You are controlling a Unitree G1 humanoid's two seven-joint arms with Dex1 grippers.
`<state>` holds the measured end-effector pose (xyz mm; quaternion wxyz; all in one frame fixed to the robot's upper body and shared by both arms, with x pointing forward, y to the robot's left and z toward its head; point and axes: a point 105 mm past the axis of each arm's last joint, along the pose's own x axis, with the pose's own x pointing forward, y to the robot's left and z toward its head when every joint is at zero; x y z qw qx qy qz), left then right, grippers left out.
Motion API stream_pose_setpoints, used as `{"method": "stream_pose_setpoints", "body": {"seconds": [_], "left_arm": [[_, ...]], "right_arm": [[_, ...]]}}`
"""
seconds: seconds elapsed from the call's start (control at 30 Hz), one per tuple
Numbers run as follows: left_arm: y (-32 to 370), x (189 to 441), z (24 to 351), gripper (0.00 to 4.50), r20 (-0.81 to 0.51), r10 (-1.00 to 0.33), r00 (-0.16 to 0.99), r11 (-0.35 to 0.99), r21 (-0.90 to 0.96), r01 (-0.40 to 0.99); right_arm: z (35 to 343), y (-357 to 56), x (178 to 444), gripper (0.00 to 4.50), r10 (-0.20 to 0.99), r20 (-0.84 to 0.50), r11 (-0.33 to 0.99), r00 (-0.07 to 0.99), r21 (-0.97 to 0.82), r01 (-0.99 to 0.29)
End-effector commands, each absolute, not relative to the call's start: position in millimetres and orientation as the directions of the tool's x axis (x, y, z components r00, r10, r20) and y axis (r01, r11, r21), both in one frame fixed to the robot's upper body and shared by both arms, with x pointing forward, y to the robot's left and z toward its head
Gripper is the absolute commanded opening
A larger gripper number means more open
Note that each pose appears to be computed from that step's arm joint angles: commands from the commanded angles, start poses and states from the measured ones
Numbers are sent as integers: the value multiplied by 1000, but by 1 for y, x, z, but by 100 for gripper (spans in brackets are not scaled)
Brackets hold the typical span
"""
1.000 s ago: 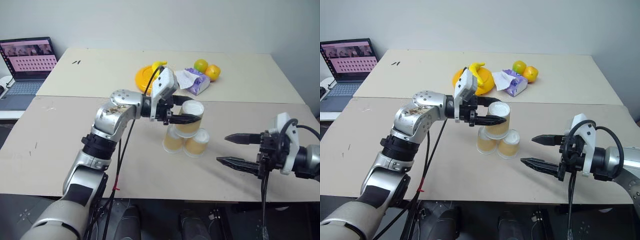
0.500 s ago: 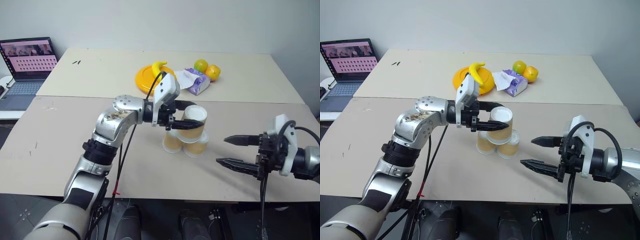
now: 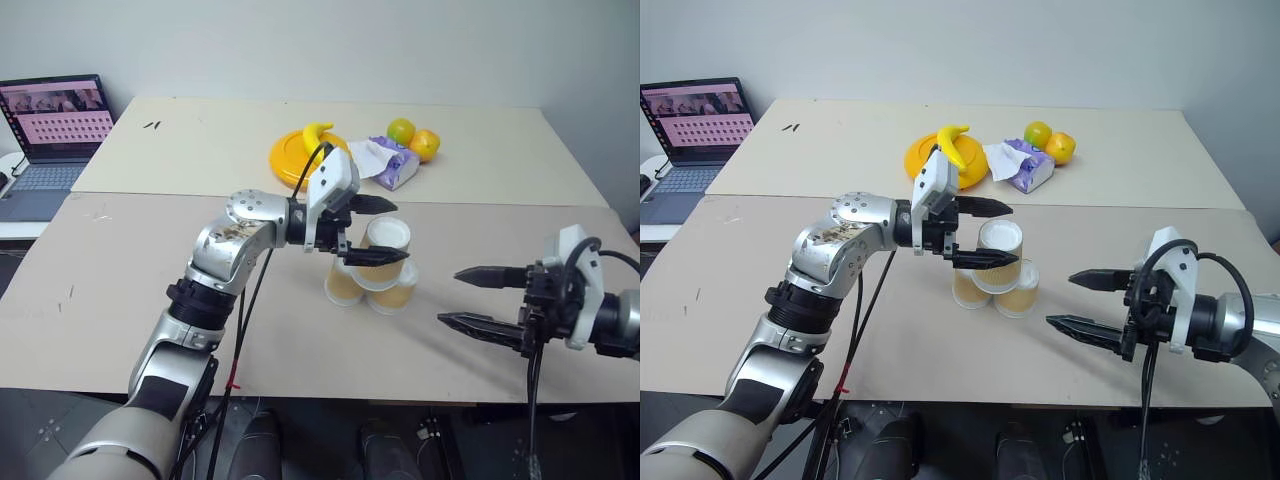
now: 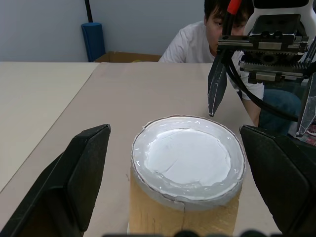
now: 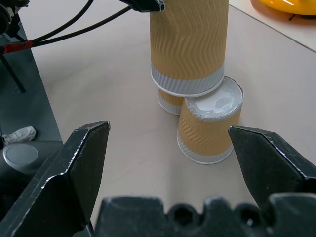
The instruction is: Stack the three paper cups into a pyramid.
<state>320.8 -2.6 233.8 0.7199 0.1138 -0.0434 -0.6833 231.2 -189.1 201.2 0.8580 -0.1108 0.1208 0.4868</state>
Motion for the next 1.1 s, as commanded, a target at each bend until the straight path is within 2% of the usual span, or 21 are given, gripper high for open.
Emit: {"method": "stream_pose_setpoints", "body": {"seconds": [0.03, 0.2, 0.37, 0.6, 0.73, 0.83, 0.9, 1.03, 1.1], "left_arm": [[-6, 317, 252, 447, -56, -997, 54, 37, 272, 962], [-10, 307, 274, 447, 4, -1000, 26, 26, 286, 958], [-12, 308, 300, 447, 82, -996, 41, 63, 290, 955], [25, 343, 355, 447, 261, -937, 230, 293, 237, 926], [55, 334, 361, 447, 225, -939, 258, 323, 326, 889], [80, 335, 346, 447, 167, -915, 366, 402, 379, 833], [105, 342, 309, 447, 67, -882, 466, 457, 359, 814], [130, 331, 240, 447, -116, -831, 544, 461, 404, 790], [137, 326, 222, 447, -151, -807, 570, 474, 409, 779]], "right_arm": [[213, -189, 232, 450, 814, -296, 483, 499, -131, -866], [213, -189, 233, 450, 818, -293, 478, 495, -131, -868], [213, -188, 233, 450, 821, -290, 476, 492, -129, -870], [217, -196, 237, 450, 799, -302, 488, 520, -179, -854], [218, -219, 245, 450, 733, -343, 539, 587, -233, -809], [221, -229, 248, 450, 709, -358, 548, 608, -262, -794], [226, -233, 256, 450, 679, -358, 555, 641, -323, -767], [223, -231, 258, 450, 688, -371, 538, 624, -317, -781], [217, -234, 258, 450, 684, -380, 542, 622, -306, -783]]}}
